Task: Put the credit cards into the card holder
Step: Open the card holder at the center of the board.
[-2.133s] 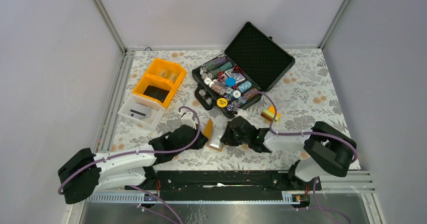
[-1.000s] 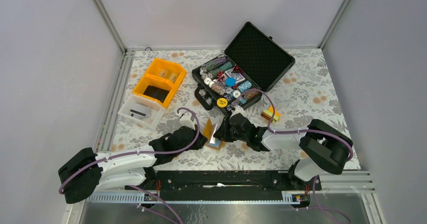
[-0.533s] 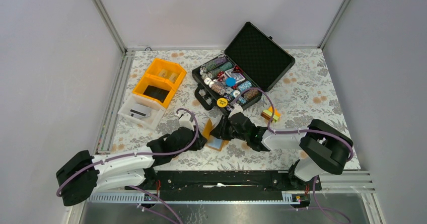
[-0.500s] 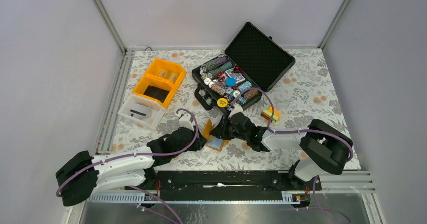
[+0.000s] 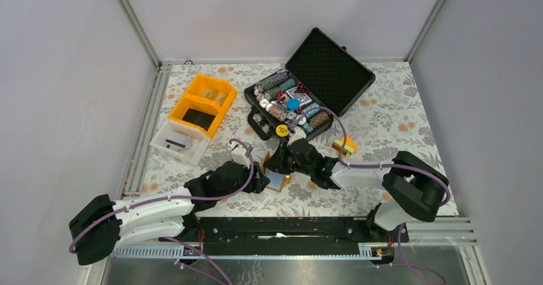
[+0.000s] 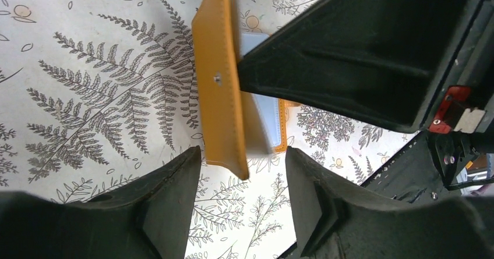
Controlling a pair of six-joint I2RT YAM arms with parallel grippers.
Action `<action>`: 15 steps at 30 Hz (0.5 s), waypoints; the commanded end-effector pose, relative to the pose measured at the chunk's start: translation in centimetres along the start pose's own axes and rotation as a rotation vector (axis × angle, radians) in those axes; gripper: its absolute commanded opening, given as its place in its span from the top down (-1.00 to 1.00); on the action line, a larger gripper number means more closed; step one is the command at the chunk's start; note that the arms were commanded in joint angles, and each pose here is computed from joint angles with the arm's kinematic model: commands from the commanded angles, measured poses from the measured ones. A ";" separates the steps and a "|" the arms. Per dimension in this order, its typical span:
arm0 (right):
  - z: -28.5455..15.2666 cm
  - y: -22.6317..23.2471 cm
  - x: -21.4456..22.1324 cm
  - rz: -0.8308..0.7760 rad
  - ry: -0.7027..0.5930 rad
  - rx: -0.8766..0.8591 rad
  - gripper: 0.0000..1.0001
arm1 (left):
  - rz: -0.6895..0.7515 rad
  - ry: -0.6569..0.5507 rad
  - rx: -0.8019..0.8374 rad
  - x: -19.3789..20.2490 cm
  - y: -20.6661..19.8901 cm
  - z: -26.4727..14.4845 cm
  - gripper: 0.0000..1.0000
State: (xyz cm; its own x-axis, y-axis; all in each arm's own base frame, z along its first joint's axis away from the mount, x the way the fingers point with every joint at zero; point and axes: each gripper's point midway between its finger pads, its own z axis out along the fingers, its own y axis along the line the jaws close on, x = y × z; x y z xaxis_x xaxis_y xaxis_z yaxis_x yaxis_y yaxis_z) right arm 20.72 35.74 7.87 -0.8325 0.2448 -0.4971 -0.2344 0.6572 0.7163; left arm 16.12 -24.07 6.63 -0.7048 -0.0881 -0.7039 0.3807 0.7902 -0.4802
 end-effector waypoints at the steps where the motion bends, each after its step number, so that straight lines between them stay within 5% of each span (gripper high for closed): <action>1: 0.7 1.5 -1.6 -0.011 -0.029 -0.021 0.54 | 0.053 -0.059 0.099 -2.1 -2.5 -0.3 -0.18; 9: 1.1 1.7 -1.6 -0.021 -0.016 -0.018 0.55 | 0.064 -0.059 -0.039 -2.3 -0.3 0.6 -0.24; 11: 1.2 1.7 -1.6 -0.020 -0.016 -0.017 0.55 | 0.053 -0.059 -0.066 -2.3 0.1 0.8 -0.06; 15: 0.8 1.3 -1.5 -0.050 -0.007 0.005 0.54 | 0.038 -0.062 -0.094 -2.3 0.5 1.1 0.63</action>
State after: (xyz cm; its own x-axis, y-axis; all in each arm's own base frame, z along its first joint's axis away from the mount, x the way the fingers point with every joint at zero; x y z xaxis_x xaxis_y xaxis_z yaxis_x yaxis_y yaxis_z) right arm 21.34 36.63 8.08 -0.8329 0.2342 -0.5014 -0.2394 0.6644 0.7080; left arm 17.15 -23.52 5.65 -0.6893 -0.0372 -0.7235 0.3697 0.8408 -0.3954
